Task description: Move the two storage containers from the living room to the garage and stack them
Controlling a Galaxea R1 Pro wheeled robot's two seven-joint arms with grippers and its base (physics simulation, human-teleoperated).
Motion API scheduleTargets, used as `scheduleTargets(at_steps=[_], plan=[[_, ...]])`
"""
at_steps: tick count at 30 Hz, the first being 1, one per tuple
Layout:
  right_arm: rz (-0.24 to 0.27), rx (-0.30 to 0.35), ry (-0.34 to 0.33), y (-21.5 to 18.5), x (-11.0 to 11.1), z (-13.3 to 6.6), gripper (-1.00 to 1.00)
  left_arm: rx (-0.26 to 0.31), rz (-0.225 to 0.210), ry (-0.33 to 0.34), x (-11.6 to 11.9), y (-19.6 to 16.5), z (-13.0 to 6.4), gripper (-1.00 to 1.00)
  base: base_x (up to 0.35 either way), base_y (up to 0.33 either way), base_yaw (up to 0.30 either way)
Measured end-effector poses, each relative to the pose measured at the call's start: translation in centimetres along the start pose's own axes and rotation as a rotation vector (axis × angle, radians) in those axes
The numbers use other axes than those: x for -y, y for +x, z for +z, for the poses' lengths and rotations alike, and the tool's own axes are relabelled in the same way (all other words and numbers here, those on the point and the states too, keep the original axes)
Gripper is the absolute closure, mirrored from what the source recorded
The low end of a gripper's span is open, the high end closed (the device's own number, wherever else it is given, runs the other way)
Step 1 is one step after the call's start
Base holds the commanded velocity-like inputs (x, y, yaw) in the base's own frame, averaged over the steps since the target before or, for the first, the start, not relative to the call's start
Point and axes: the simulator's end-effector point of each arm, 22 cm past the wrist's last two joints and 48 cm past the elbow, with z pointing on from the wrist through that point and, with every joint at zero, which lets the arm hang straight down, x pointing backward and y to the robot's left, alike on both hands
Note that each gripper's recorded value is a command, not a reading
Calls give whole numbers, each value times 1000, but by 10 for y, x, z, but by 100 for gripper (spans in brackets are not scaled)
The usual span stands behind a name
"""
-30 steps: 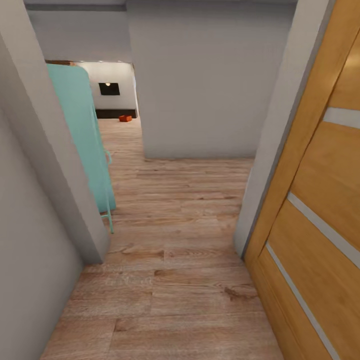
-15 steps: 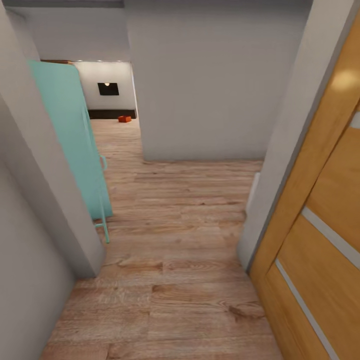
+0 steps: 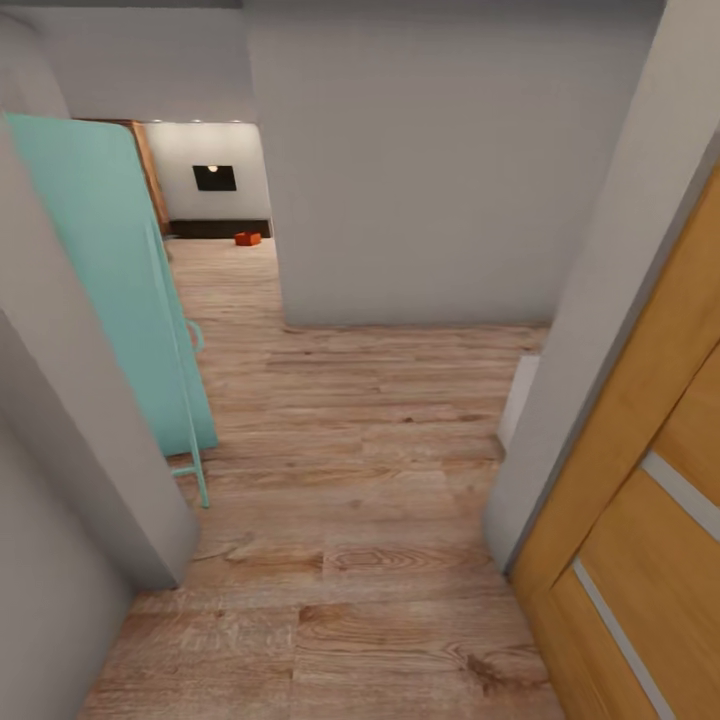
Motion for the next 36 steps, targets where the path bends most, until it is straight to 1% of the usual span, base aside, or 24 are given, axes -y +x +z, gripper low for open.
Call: scheduleTargets(at_steps=[36], plan=[[0, 0, 0, 0, 0, 0, -100, 0, 0, 0, 0, 0, 0, -100, 322, 0, 0]])
